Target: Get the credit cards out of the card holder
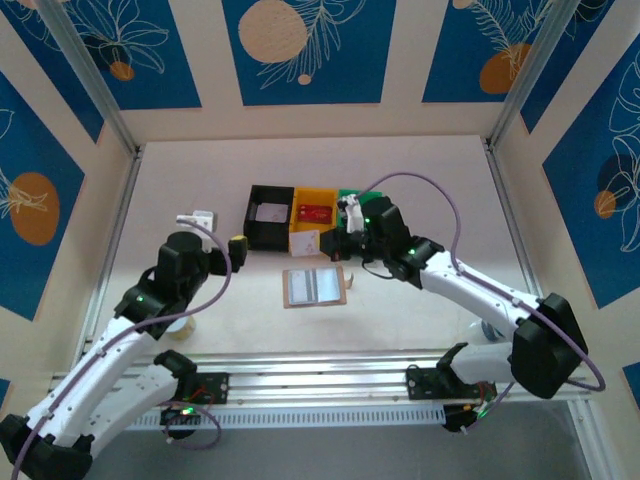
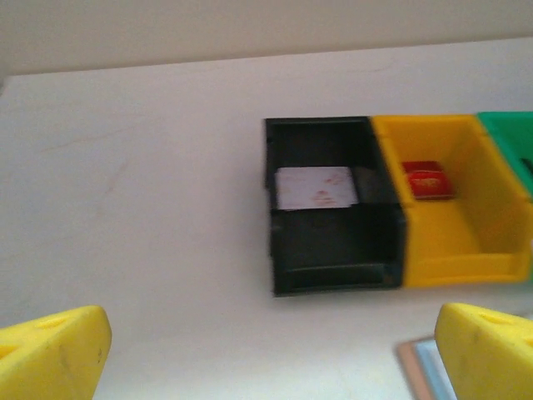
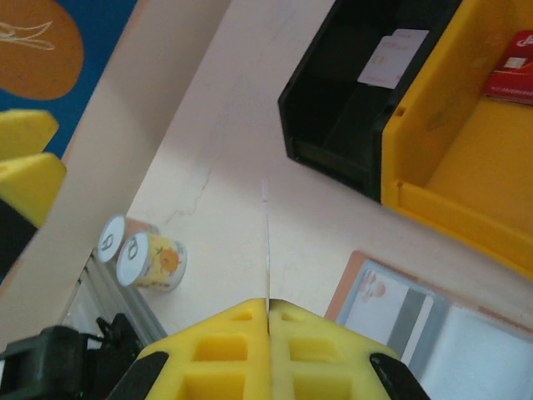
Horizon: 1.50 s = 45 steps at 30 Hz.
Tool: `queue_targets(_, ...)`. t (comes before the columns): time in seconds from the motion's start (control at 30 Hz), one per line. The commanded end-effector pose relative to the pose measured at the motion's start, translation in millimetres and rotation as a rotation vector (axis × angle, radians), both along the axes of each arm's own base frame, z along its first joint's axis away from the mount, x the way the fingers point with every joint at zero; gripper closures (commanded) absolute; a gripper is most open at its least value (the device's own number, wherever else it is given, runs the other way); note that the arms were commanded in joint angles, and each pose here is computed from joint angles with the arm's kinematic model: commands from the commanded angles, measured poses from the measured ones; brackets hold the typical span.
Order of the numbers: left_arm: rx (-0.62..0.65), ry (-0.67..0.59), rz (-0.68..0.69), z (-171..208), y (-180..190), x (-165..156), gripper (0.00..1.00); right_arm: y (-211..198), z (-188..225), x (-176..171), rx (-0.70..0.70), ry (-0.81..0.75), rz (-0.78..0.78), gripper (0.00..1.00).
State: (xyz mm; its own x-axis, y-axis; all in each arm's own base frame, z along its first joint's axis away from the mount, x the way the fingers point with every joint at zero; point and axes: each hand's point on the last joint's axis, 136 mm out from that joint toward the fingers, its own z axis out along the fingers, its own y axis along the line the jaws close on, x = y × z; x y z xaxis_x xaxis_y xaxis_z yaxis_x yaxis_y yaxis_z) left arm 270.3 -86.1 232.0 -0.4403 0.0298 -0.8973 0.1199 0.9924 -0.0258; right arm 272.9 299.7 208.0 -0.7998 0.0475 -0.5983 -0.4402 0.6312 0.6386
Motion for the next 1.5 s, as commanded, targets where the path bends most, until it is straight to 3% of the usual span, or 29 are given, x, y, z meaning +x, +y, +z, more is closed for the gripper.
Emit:
queue_targets(0.0, 0.035, -0.086, 0.143, 11.0, 28.8, 3.6, 0.00, 3.8, -10.6, 7.3, -0.064, 0.069, -0.070, 1.00)
queue_targets(0.2, 0.040, -0.119, 0.203, 14.2, 41.9, -1.0, 0.00, 29.1, -6.3, 30.6, -0.092, 0.094, -0.099, 1.00)
queue_targets(0.93, 0.034, -0.116, 0.182, 9.9, 37.0, 1.0, 0.00, 101.9, -39.9, 112.6, -0.265, 0.182, -0.134, 1.00)
queue_targets(1.47, 0.048, -0.109, 0.176, 6.2, 35.2, 3.4, 0.00, 113.7, -72.5, 157.7, -0.165, 0.324, -0.203, 1.00)
